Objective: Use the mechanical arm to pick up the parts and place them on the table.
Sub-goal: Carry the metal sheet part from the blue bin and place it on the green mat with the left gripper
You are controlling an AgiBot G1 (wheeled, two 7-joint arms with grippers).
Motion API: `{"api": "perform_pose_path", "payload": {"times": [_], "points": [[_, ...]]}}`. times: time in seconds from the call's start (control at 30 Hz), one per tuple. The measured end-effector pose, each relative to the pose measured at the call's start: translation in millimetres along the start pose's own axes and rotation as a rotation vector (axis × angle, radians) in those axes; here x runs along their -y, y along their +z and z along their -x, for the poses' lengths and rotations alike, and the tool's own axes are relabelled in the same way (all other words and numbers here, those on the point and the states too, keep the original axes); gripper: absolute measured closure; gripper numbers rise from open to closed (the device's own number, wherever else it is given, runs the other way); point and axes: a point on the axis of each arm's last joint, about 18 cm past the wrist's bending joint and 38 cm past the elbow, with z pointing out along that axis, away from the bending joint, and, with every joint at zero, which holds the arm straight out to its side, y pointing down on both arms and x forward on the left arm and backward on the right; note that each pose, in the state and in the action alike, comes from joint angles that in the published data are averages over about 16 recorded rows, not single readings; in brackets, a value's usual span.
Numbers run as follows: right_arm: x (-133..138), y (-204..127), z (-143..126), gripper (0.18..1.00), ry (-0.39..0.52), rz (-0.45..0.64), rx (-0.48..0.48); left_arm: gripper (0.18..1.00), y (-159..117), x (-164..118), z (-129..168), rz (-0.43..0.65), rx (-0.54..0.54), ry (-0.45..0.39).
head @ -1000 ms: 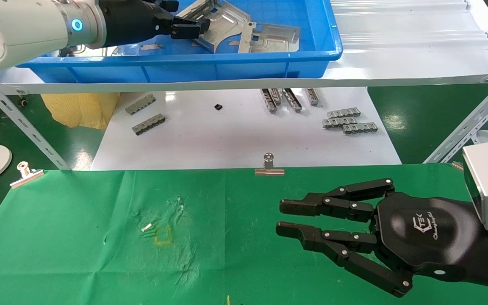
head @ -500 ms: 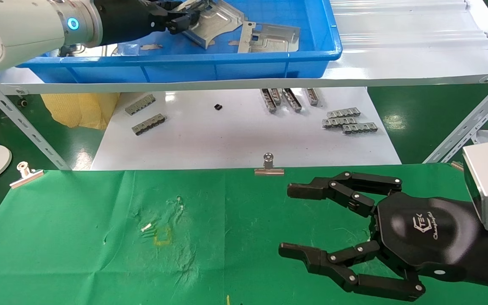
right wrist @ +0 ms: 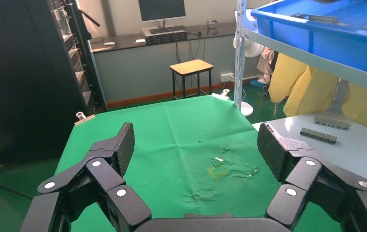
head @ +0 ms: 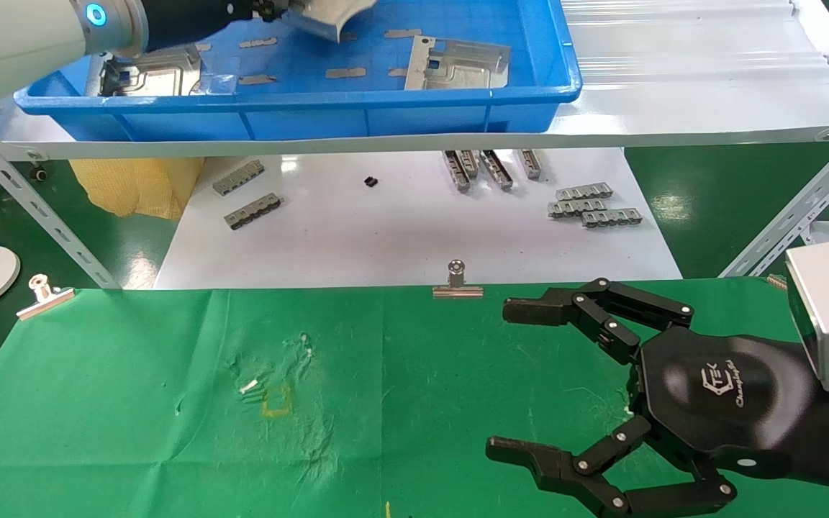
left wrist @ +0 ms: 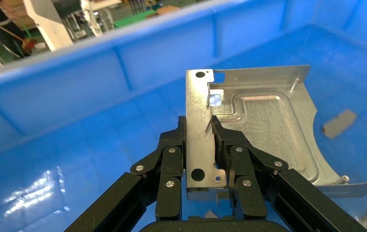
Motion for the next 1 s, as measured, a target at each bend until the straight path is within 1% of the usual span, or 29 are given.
{"api": "perform_pose_path", "payload": {"times": [0.1,0.23,0.37,0.5,0.63,0.8,0.9,1.0], "points": [[0,0,0,0.255,0.000,0.000,0.000,0.895,-6,7,1,-0.030,-0.027,0.008],[0,0,0,0.219,0.000,0.000,0.000,0.905,-19,14,-1,-0.077,-0.104,0.035],[0,0,0,0.194,0.000,0.000,0.000,0.906,-40,17,-7,-0.131,-0.220,0.084],[0,0,0,0.184,0.000,0.000,0.000,0.906,-68,14,-15,-0.188,-0.356,0.154],[0,0,0,0.180,0.000,0.000,0.000,0.906,-98,6,-21,-0.238,-0.475,0.239],[0,0,0,0.179,0.000,0.000,0.000,0.906,-134,-11,-24,-0.272,-0.574,0.354],[0,0,0,0.179,0.000,0.000,0.000,0.907,-154,-27,-23,-0.262,-0.613,0.416],[0,0,0,0.179,0.000,0.000,0.000,0.907,-170,-50,-23,-0.221,-0.645,0.467]]}}
